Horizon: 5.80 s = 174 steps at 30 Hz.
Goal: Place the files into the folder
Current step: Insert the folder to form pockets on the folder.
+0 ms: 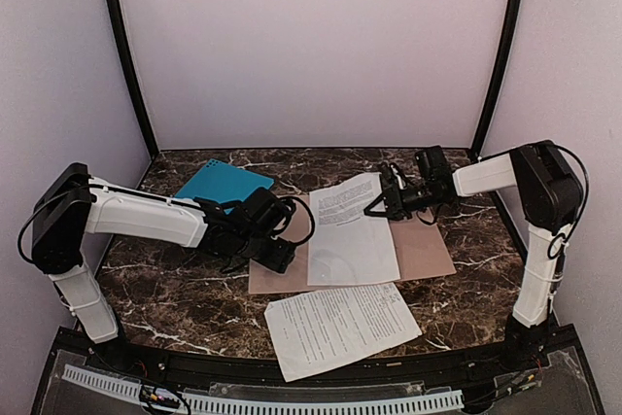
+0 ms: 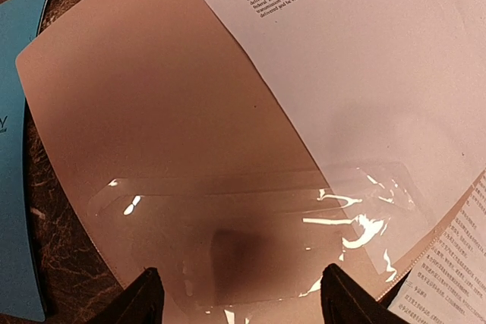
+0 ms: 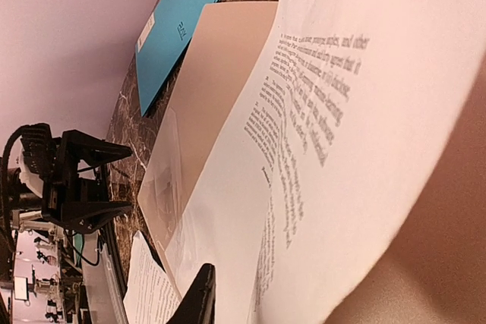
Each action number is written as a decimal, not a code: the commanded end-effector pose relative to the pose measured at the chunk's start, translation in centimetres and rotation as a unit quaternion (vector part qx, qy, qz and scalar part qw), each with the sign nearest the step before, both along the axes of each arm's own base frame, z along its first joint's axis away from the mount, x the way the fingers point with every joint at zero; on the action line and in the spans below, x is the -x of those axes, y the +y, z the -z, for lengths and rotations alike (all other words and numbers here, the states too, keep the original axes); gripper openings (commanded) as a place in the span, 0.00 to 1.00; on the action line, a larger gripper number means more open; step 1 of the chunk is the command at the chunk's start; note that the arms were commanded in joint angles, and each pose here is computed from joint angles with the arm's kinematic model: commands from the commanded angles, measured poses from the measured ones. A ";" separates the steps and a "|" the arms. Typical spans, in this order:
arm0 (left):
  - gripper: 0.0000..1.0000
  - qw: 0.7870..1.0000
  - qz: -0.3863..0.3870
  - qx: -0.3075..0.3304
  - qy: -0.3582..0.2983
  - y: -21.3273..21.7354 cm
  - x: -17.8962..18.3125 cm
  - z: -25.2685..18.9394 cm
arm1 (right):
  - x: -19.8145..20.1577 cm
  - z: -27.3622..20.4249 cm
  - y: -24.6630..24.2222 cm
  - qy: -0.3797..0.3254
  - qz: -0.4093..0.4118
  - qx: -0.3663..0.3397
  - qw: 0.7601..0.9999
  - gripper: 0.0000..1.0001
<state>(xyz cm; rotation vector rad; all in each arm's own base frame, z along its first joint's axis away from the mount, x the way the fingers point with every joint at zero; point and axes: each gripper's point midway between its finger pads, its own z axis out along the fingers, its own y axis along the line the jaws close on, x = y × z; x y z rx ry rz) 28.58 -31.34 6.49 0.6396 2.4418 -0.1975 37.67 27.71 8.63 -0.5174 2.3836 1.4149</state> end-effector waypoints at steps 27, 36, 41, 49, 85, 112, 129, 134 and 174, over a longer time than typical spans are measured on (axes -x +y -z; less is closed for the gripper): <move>0.71 1.000 -0.007 -0.001 -0.020 1.9 0.8 -2.4 | 0.0 -0.1 4.5 0.015 0.004 -0.037 0.999 0.00; 0.71 1.000 -0.005 -0.003 -0.021 2.0 0.8 -2.5 | -1.5 -0.8 4.7 0.008 0.019 -0.030 0.999 0.00; 0.71 1.000 -0.006 -0.003 -0.022 2.0 0.8 -2.5 | -0.8 -0.2 6.1 0.015 -0.006 -0.030 0.999 0.00; 0.71 1.000 -0.004 0.001 -0.023 1.9 0.8 -2.8 | -0.5 0.1 7.6 0.019 -0.023 -0.058 0.998 0.00; 0.71 1.000 -0.002 0.003 -0.025 1.8 0.7 -3.2 | 0.4 2.4 11.1 0.044 -0.051 -0.060 0.996 0.00; 0.71 0.999 -0.009 -0.006 -0.033 2.5 0.7 -3.6 | -0.4 2.3 11.8 0.039 -0.017 -0.056 0.998 0.00; 0.72 0.999 -0.010 -0.005 -0.036 2.5 0.6 -3.7 | 1.2 3.4 13.5 0.055 -0.052 -0.054 0.996 0.00; 0.73 0.999 -0.011 -0.006 -0.038 2.6 0.6 -3.8 | 1.1 3.3 13.4 0.053 -0.053 -0.053 0.996 0.00; 0.74 0.999 -0.013 -0.009 -0.041 2.8 0.6 -4.0 | 1.7 3.1 13.5 0.055 -0.022 -0.058 0.997 0.00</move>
